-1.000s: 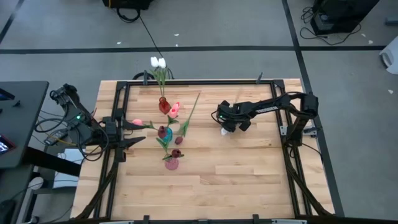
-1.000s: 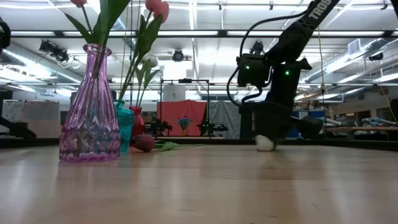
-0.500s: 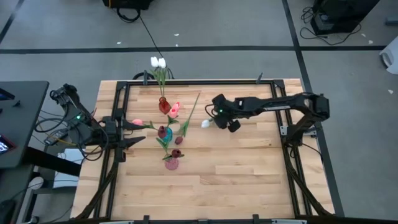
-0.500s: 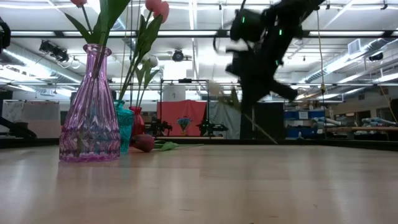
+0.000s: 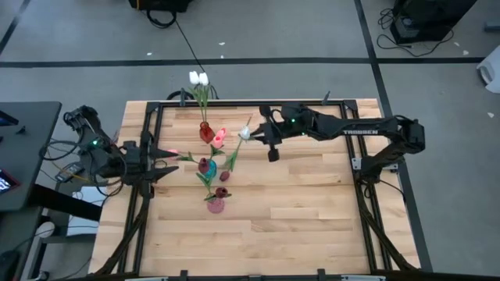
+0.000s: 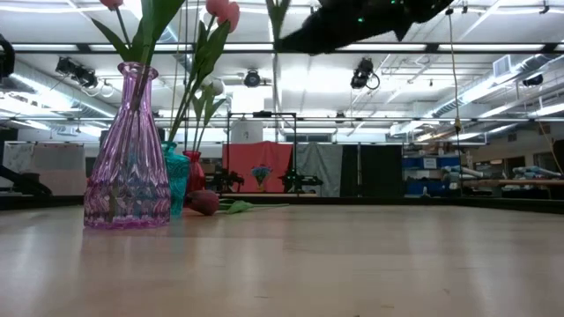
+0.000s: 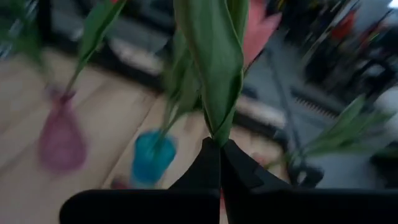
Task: Sort flowers into vase by color
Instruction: Put the white flower into the red vase
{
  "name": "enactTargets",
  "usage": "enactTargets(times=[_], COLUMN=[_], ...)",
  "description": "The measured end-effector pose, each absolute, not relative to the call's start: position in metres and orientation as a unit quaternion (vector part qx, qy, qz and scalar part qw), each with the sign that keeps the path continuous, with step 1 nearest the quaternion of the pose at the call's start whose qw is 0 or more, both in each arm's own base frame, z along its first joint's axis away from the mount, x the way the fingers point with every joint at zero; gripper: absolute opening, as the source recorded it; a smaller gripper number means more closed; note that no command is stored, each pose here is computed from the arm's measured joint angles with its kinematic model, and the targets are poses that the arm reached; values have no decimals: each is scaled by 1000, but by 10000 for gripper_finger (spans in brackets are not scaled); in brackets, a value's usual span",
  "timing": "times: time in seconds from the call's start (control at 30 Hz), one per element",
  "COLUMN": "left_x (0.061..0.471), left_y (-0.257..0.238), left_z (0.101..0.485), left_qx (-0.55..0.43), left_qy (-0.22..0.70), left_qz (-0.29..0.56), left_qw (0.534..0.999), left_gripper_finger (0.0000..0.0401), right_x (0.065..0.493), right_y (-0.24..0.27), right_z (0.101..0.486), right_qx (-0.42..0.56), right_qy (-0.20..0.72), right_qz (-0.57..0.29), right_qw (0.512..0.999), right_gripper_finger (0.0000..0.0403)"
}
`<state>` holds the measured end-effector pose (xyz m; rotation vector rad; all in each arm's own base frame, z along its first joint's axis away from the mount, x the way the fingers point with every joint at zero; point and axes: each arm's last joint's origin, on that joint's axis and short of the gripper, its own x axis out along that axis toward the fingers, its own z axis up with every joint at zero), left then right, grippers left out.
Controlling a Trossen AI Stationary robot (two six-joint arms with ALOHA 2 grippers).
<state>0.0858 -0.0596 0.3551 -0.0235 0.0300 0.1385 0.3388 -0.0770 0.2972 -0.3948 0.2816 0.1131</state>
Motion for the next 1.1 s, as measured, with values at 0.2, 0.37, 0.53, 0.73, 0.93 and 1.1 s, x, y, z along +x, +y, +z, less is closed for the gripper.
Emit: enactTargets(times=[0.2, 0.37, 0.53, 0.73, 0.93, 1.1], left_x=[73, 65, 59, 56, 56, 56], left_y=[-45, -36, -30, -26, -26, -26], left_z=[376, 391, 402, 409, 410, 410], left_qx=[-8, -5, -13, -7, -8, -8], left_qy=[-14, -31, -44, -51, -52, -52], left_qz=[69, 70, 72, 74, 73, 74], left_qw=[997, 997, 996, 996, 996, 996], left_gripper_finger=[183, 183, 183, 183, 183, 183], right_x=[364, 381, 401, 421, 432, 434], right_y=[-91, -103, -114, -123, -134, -141], right_z=[292, 276, 276, 280, 274, 269], right_qx=[-186, -182, -189, -194, -194, -202], right_qy=[23, -40, -60, -74, -71, -62], right_qz=[29, 24, 30, 32, 34, 24], right_qw=[982, 982, 980, 978, 978, 977], right_gripper_finger=[6, 6, 6, 6, 6, 6])
